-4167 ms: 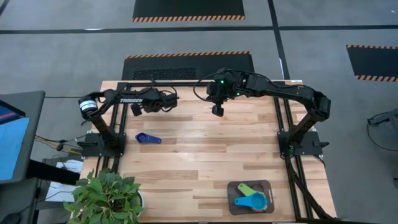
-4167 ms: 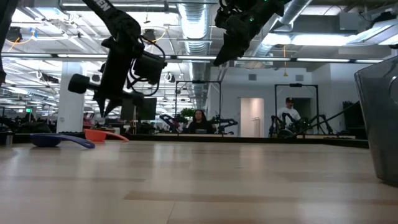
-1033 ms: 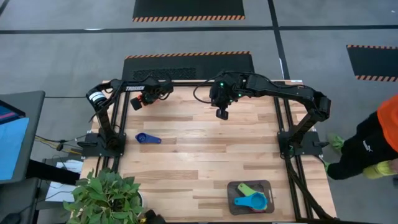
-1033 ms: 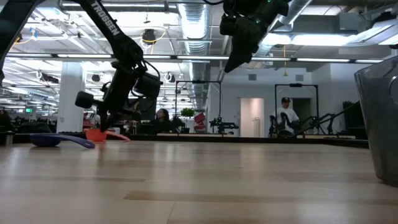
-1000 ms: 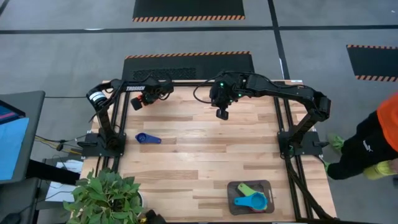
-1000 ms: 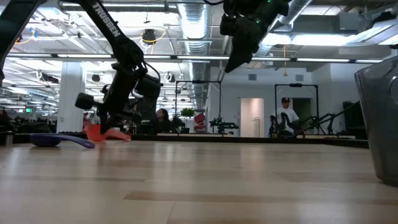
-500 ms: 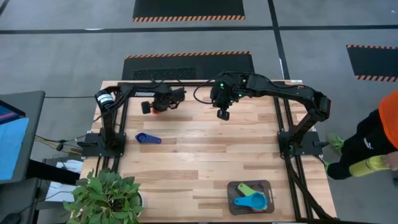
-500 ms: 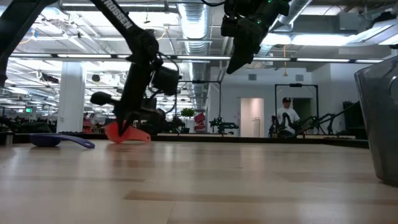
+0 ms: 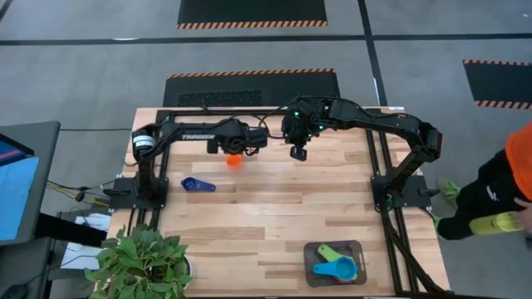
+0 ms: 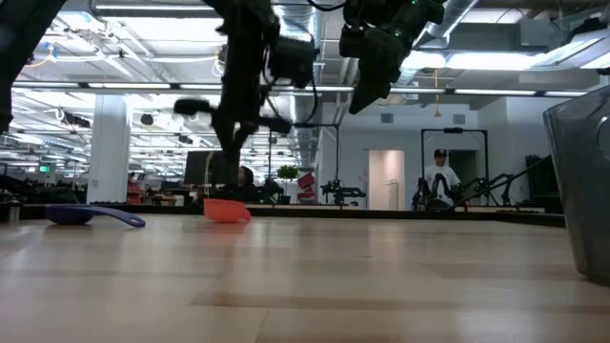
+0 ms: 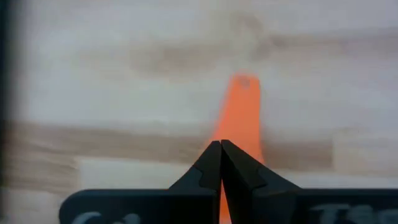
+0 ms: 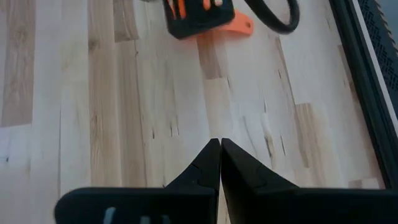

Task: Nest measuring cups in basket
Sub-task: Stack the orange measuring cup on top of the light blue measuring cup in the black bin

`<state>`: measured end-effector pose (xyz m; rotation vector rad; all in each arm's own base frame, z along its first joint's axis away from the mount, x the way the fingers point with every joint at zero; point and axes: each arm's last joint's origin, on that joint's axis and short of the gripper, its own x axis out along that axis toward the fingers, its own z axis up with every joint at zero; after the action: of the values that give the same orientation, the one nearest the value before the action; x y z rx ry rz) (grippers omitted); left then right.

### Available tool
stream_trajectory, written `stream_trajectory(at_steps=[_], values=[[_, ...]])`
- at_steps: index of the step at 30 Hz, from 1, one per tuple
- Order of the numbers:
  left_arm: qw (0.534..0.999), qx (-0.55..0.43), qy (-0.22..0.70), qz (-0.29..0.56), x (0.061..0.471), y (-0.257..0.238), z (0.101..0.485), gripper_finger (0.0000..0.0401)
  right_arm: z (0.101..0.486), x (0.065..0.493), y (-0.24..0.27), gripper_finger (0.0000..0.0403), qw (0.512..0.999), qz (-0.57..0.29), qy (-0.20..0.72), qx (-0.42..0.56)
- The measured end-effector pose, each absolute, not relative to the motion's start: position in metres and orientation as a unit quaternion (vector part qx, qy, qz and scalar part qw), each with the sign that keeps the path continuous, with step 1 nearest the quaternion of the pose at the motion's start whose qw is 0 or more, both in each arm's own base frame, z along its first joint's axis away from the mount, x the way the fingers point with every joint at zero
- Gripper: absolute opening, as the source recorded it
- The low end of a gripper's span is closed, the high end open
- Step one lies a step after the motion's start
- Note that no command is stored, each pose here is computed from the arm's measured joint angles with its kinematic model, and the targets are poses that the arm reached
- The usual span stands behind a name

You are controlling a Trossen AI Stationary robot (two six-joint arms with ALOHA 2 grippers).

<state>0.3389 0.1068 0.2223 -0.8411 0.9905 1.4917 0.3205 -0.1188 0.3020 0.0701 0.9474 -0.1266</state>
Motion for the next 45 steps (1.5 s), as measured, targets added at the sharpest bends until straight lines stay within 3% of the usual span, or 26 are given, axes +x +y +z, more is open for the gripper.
stream_trajectory(at_steps=[4, 8, 21, 30, 36, 45], values=[[0.528, -0.283, 0.412, 0.687, 0.327, 0.105, 0.238, 0.0000, 0.302, 0.321, -0.118, 0.0038, 0.887, -0.061, 0.456, 0.035], [0.505, -0.275, 0.446, 0.686, 0.318, 0.111, 0.223, 0.0000, 0.302, 0.322, -0.116, 0.0038, 0.890, -0.059, 0.452, 0.032], [0.521, -0.308, 0.432, 0.669, 0.310, 0.124, 0.168, 0.0000, 0.305, 0.331, -0.103, 0.0038, 0.901, -0.047, 0.431, 0.028], [0.562, -0.368, 0.417, 0.612, 0.324, 0.112, 0.156, 0.0000, 0.305, 0.332, -0.098, 0.0038, 0.901, -0.040, 0.432, 0.024], [0.578, -0.423, 0.478, 0.508, 0.337, 0.085, 0.156, 0.0000, 0.305, 0.332, -0.098, 0.0038, 0.899, -0.040, 0.435, 0.026], [0.637, -0.376, 0.427, 0.520, 0.364, 0.067, 0.202, 0.0000, 0.305, 0.332, -0.096, 0.0038, 0.899, -0.043, 0.434, 0.035]])
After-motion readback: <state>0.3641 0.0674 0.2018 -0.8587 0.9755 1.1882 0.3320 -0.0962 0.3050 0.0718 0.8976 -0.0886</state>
